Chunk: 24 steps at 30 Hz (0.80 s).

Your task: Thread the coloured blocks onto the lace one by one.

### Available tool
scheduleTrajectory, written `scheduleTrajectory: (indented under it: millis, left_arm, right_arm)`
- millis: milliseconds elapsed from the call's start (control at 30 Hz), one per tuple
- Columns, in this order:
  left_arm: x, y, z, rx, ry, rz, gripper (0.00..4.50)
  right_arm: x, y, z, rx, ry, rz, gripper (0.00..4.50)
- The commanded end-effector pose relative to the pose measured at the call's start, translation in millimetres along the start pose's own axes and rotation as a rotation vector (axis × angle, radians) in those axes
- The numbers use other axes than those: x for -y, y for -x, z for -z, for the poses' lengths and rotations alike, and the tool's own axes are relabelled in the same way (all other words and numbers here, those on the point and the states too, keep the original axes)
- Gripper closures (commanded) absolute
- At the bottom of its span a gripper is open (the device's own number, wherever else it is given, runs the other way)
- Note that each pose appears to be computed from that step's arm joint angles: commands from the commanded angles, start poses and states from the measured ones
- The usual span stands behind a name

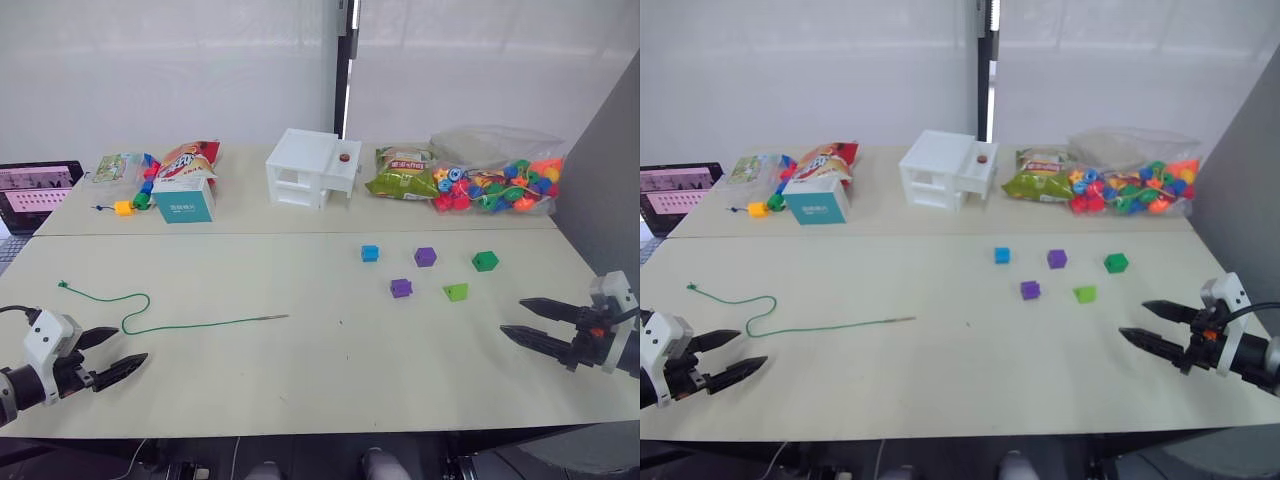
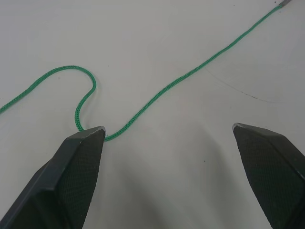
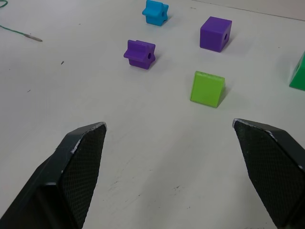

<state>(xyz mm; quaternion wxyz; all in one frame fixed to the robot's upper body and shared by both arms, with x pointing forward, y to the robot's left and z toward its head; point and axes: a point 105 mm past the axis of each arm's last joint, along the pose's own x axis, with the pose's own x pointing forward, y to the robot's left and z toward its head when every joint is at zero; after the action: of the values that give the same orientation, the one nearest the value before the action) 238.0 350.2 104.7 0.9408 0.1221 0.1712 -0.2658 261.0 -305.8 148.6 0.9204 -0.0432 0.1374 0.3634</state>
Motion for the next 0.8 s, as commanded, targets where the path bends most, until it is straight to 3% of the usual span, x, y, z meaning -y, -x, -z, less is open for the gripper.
scheduleTrajectory:
  millis: [33,133,233,400,600,800]
  left_arm:
    - [1.2,-10.9,-24.8,0.075,-0.047,0.018,0.0]
    - [21.1,-47.4,-63.8,0.167,-0.118,0.12,0.0]
    - [48.3,-72.7,-91.1,0.188,-0.156,0.257,0.0]
    - [92.7,-107.0,-119.7,0.213,-0.269,0.473,0.0]
    - [127.4,-144.8,-138.1,0.232,-0.382,0.678,0.0]
    - [114.6,-162.6,-122.6,0.132,-0.532,0.765,0.0]
  right_arm:
    - [-3.6,-0.3,-15.4,0.044,0.029,-0.01,0.03]
    - [-23.2,-12.2,-25.6,0.087,0.018,-0.074,0.03]
    - [-51.0,-24.7,-36.8,0.11,0.023,-0.15,0.03]
    - [-94.4,-41.8,-47.1,0.1,0.077,-0.244,0.03]
    - [-142.7,-54.5,-53.6,0.054,0.185,-0.35,0.03]
    - [-157.3,-55.1,-57.4,0.062,0.216,-0.318,0.03]
